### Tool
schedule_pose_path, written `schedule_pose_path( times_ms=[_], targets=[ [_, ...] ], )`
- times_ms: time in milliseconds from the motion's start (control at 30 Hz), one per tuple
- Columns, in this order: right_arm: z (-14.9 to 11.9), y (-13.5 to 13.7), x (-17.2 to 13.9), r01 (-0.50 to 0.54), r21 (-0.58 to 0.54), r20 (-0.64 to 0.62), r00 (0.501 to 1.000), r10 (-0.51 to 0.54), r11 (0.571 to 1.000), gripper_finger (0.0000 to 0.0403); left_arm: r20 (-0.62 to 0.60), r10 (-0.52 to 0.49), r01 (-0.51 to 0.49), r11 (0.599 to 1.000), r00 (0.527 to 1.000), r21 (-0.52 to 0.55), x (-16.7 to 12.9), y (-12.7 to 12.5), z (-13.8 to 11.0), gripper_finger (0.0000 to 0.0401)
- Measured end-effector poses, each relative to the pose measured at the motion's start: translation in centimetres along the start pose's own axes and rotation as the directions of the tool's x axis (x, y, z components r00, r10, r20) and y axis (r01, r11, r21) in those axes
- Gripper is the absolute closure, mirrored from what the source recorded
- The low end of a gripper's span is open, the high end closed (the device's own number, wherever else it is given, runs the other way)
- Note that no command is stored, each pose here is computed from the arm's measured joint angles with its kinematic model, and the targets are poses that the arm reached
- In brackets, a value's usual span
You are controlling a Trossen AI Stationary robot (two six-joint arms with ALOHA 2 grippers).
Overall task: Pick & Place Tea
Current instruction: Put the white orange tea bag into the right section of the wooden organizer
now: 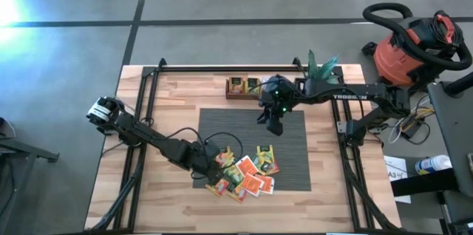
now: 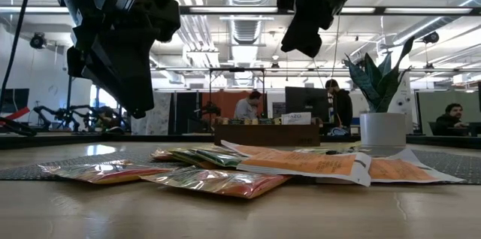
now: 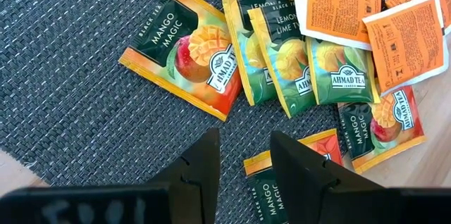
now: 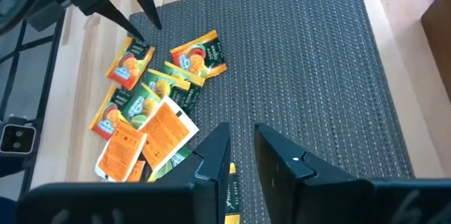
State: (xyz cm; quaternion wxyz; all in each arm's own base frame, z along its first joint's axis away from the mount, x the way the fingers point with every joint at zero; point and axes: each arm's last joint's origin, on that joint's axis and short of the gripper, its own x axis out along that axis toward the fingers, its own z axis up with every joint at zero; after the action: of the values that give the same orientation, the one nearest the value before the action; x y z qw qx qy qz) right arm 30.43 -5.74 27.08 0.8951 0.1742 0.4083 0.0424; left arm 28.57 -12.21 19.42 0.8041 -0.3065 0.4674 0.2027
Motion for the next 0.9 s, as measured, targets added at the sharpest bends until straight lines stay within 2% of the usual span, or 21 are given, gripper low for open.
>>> schedule_pose_path(
  times_ms=[900],
  targets=[
    [0.05, 0.04, -0.17, 0.028, -0.071, 0.010, 1.000, -0.027, 0.997, 0.0339, 0.000, -0.001, 0.001, 1.000, 1.000, 0.001, -0.01, -0.01, -0.02, 0.0282]
  ],
)
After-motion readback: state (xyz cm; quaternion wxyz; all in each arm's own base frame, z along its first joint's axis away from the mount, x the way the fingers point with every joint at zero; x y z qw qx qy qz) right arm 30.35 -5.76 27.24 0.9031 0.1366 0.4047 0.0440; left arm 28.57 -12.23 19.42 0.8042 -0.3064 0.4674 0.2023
